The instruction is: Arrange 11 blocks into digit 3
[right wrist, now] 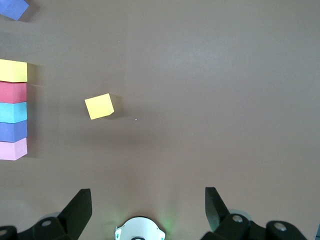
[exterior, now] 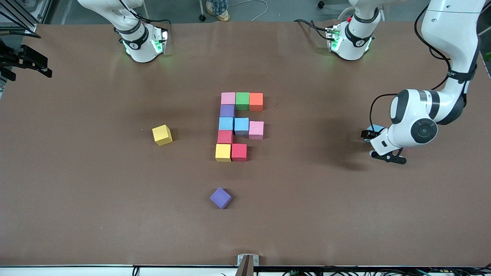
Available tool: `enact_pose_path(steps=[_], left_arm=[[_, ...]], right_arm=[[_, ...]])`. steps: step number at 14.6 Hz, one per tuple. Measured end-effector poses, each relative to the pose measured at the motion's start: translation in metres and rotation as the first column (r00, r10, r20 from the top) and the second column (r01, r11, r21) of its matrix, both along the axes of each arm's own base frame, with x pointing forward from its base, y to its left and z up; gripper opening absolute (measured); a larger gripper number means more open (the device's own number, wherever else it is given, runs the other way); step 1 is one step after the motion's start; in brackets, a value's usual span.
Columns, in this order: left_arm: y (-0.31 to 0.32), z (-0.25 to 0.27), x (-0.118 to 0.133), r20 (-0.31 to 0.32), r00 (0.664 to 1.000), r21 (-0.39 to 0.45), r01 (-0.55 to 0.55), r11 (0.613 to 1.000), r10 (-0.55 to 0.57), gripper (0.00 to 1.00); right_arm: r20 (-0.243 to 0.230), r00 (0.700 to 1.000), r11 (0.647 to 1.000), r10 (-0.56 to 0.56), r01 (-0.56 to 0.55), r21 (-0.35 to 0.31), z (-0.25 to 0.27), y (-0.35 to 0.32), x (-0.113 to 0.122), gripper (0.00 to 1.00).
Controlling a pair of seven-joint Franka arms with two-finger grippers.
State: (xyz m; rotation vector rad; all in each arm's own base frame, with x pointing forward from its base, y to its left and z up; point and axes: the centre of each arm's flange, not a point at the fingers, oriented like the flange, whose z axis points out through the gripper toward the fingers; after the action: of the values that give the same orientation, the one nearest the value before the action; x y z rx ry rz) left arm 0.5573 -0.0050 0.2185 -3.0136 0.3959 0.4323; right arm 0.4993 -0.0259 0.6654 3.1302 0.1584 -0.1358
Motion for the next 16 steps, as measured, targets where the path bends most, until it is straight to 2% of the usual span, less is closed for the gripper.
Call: enact_pose_path(steps=[6, 9, 11, 13, 14, 15, 16], left_arm=[[0.009, -0.019, -0.005, -0.039, 0.999, -0.005, -0.009, 1.0, 0.009, 1.0], [0.01, -0.026, -0.012, -0.08, 0.997, 0.0, -0.012, 1.0, 0.012, 1.0], [0.011, -0.027, -0.013, -0.089, 0.996, 0.001, -0.016, 1.0, 0.016, 0.96], [0.012, -0.027, -0.013, -0.092, 0.995, 0.006, -0.029, 1.0, 0.03, 0.78], [0.012, -0.026, -0.012, -0.089, 0.995, 0.013, -0.047, 0.999, 0.048, 0.66], [0.012, -0.024, -0.01, -0.079, 0.994, 0.022, -0.073, 0.997, 0.075, 0.59], [0.01, -0.02, -0.005, -0.062, 0.991, 0.036, -0.115, 0.993, 0.117, 0.58]], right_arm=[[0.0, 1.0, 1.0, 0.0, 0.0, 0.0, 0.0, 0.0, 0.0, 1.0], [0.0, 1.0, 1.0, 0.0, 0.0, 0.0, 0.0, 0.0, 0.0, 1.0], [0.0, 1.0, 1.0, 0.0, 0.0, 0.0, 0.0, 0.0, 0.0, 1.0], [0.0, 1.0, 1.0, 0.0, 0.0, 0.0, 0.0, 0.0, 0.0, 1.0], [0.0, 1.0, 1.0, 0.0, 0.0, 0.0, 0.0, 0.0, 0.0, 1.0], [0.0, 1.0, 1.0, 0.0, 0.0, 0.0, 0.0, 0.0, 0.0, 1.0], [0.0, 1.0, 1.0, 0.0, 0.0, 0.0, 0.0, 0.0, 0.0, 1.0]])
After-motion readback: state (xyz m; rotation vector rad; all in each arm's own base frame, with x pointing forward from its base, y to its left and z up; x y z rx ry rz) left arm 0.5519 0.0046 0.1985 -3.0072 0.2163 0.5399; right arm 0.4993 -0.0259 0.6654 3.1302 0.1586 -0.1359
